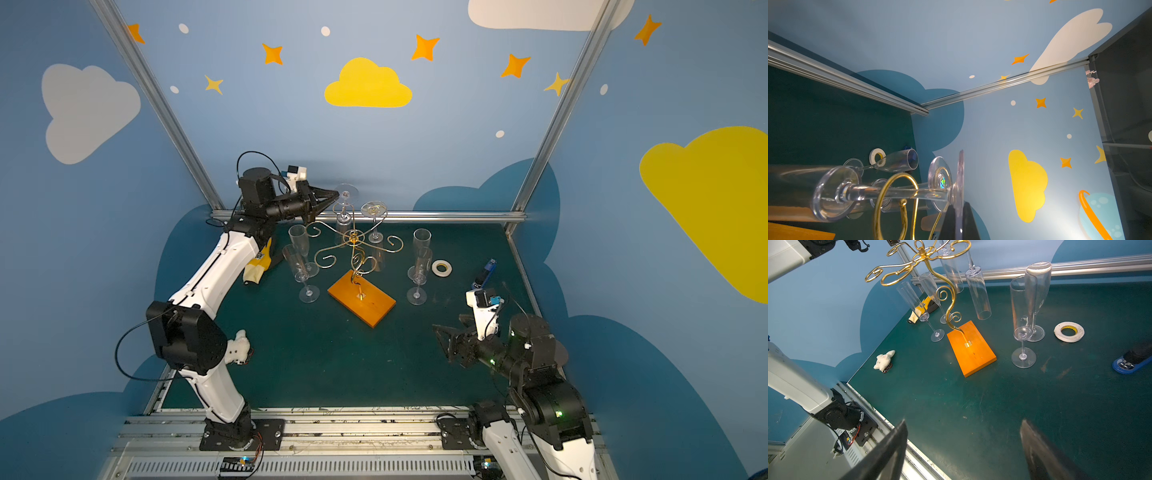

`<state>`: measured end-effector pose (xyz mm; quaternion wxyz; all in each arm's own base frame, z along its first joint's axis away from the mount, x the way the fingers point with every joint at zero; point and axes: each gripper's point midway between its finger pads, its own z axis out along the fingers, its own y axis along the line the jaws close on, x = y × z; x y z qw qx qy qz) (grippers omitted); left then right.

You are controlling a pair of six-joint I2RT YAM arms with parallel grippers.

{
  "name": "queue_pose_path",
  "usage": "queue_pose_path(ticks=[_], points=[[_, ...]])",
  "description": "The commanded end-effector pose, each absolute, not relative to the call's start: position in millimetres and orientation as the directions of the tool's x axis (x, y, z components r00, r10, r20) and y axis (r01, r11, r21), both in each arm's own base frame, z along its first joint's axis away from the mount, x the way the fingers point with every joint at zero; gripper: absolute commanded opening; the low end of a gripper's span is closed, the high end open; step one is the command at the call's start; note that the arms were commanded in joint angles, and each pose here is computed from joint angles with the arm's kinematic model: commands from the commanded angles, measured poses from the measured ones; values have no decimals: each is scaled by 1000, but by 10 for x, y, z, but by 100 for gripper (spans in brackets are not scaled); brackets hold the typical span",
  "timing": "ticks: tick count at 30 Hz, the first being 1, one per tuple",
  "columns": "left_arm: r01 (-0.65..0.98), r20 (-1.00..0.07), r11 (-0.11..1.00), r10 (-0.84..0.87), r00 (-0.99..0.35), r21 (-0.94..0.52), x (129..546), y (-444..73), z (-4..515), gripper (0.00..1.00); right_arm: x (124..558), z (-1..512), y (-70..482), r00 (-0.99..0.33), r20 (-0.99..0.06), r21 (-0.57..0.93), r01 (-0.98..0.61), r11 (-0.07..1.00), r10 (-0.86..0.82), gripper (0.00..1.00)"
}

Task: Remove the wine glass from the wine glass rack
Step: 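Close the left gripper on the stem of the hanging clear glass, then pull the glass off the rack with the left gripper while the right gripper approaches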

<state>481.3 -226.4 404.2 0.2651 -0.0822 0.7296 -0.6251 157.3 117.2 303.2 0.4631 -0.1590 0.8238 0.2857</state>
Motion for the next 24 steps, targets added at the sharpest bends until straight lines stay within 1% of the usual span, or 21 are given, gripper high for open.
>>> queue_pose_path(ticks=[1,8,24], points=[[287,-336,176,-420,-843,-942,4759,-2346,4247,3,1551,3045,1158,-514,-858,317,-526,789,2,84],[288,-335,175,-394,-856,-941,4635,-2432,4221,3,1550,3071,1161,-509,-861,316,-529,787,3,84],[312,-368,197,-408,-836,-929,4421,-2327,4356,3,1505,3082,1149,-506,-862,314,-531,787,2,84]])
